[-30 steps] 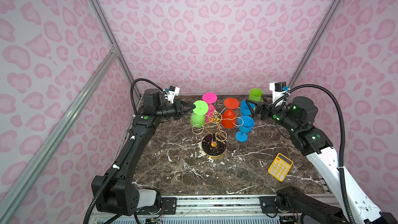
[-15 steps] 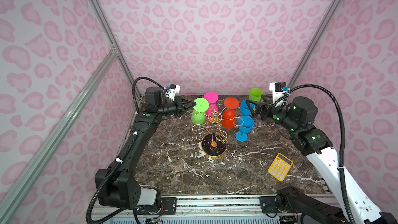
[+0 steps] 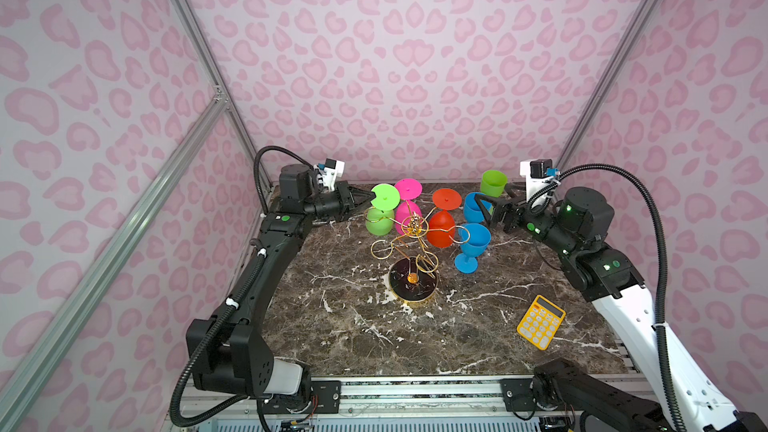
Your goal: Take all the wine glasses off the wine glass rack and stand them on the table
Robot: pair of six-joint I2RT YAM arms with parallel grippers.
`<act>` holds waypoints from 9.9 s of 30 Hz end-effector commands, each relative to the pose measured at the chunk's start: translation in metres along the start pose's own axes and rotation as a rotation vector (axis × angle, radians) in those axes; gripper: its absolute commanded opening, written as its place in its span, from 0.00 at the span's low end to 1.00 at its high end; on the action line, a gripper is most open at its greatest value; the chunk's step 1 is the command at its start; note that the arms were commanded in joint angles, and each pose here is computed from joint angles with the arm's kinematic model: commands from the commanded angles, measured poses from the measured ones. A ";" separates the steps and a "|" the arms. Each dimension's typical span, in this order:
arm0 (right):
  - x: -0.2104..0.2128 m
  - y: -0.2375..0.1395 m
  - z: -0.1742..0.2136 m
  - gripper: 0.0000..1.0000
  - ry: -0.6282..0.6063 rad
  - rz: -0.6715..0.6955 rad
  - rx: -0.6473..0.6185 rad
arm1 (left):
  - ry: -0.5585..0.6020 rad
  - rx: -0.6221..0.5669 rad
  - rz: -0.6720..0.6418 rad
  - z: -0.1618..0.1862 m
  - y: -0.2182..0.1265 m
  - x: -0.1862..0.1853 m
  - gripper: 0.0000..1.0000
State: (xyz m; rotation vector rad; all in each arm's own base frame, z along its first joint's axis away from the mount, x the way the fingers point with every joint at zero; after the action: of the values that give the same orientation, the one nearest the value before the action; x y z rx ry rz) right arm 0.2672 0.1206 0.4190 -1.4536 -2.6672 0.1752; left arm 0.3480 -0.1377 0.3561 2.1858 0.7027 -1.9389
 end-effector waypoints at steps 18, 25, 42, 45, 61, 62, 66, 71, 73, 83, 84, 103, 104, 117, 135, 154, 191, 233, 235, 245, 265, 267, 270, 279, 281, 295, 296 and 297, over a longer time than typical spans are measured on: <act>0.003 -0.005 -0.006 0.98 -0.008 -0.017 -0.020 | 0.059 -0.125 0.049 -0.031 -0.042 -0.015 0.03; 0.005 -0.004 -0.009 0.98 -0.013 -0.038 -0.028 | 0.061 -0.192 0.078 -0.039 -0.073 -0.023 0.04; 0.051 0.027 -0.046 0.98 -0.137 -0.213 -0.071 | 0.225 -0.258 0.225 -0.017 -0.127 -0.116 0.04; 0.062 0.031 -0.050 0.98 -0.153 -0.245 -0.082 | 0.258 -0.276 0.230 -0.012 -0.135 -0.127 0.04; 0.115 0.048 -0.067 0.98 -0.327 -0.347 -0.282 | 0.291 -0.251 0.407 0.026 -0.135 -0.179 0.04; 0.117 0.051 -0.068 0.98 -0.342 -0.351 -0.295 | 0.293 -0.237 0.417 0.029 -0.130 -0.182 0.04; 0.127 0.058 -0.072 0.98 -0.401 -0.362 -0.353 | 0.293 -0.187 0.441 0.035 -0.115 -0.189 0.04; 0.131 0.072 -0.075 0.98 -0.456 -0.338 -0.380 | 0.293 -0.139 0.471 0.040 -0.098 -0.197 0.04; 0.130 0.078 -0.075 0.98 -0.468 -0.315 -0.383 | 0.291 -0.115 0.481 0.042 -0.091 -0.200 0.04; 0.126 0.100 -0.071 0.98 -0.521 -0.242 -0.394 | 0.266 -0.049 0.510 0.046 -0.077 -0.203 0.04; 0.126 0.104 -0.067 0.98 -0.529 -0.244 -0.382 | 0.260 -0.044 0.510 0.045 -0.076 -0.203 0.04; 0.130 0.128 -0.079 0.97 -0.531 -0.233 -0.428 | 0.198 0.027 0.525 0.048 -0.059 -0.198 0.04; 0.130 0.128 -0.080 0.97 -0.530 -0.231 -0.430 | 0.193 0.031 0.527 0.048 -0.058 -0.197 0.04; 0.129 0.132 -0.072 0.87 -0.527 -0.224 -0.399 | 0.163 0.057 0.567 0.047 -0.057 -0.200 0.04; 0.129 0.124 -0.074 0.79 -0.522 -0.222 -0.394 | 0.139 0.069 0.575 0.044 -0.055 -0.202 0.20; 0.110 0.080 -0.090 0.77 -0.397 -0.211 -0.233 | 0.462 -0.091 0.483 0.044 -0.054 -0.188 0.76; 0.090 0.099 -0.035 0.72 -0.276 -0.282 0.289 | 1.966 -0.575 0.086 0.034 -0.010 -0.156 0.51; 0.121 0.114 -0.024 0.71 -0.217 -0.375 0.324 | 2.031 -0.532 0.076 0.048 -0.007 -0.149 0.15; 0.122 0.113 -0.026 0.71 -0.212 -0.382 0.318 | 2.033 -0.532 0.077 0.049 -0.008 -0.150 0.12; 0.121 0.100 -0.038 0.90 -0.201 -0.364 0.259 | 1.937 -0.573 0.045 0.042 -0.009 -0.152 0.04; 0.096 0.005 -0.095 0.98 -0.231 -0.252 -0.141 | 1.565 -0.677 -0.040 0.013 -0.012 -0.154 0.04; 0.095 -0.018 -0.103 0.98 -0.239 -0.250 -0.223 | 1.499 -0.681 -0.047 0.009 -0.011 -0.150 0.04; 0.090 -0.050 -0.105 0.98 -0.248 -0.222 -0.326 | 1.387 -0.676 -0.043 0.003 -0.011 -0.145 0.04; 0.067 -0.049 -0.079 0.76 -0.186 -0.131 -0.277 | 1.141 -0.548 0.096 0.001 -0.008 -0.134 0.03; 0.067 -0.035 -0.076 0.68 -0.163 -0.154 -0.249 | 1.112 -0.521 0.116 0.003 -0.006 -0.131 0.03; 0.068 0.037 -0.067 0.58 -0.133 -0.178 -0.159 | 1.073 -0.454 0.175 0.017 -0.012 -0.131 0.04; 0.067 0.042 -0.065 0.57 -0.133 -0.177 -0.151 | 1.071 -0.449 0.178 0.018 -0.012 -0.131 0.03; 0.068 0.039 -0.077 0.56 -0.134 -0.178 -0.180 | 1.069 -0.446 0.179 0.018 -0.012 -0.131 0.04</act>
State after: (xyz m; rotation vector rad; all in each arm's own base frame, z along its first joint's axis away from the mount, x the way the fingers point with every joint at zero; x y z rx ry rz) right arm 0.2710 0.2009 0.4744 -1.2659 -2.9434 0.1198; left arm 0.3243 -0.1658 0.4776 2.6853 0.9296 -0.3351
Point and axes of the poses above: each gripper's point midway between its finger pads, its own y axis out along the fingers, its own x axis along the line the jaws close on, z = x × y, the point moved 6 cm from there along -y, back along the fingers, and after that the axes turned 12 degrees about -y, right-handed, at the moved point
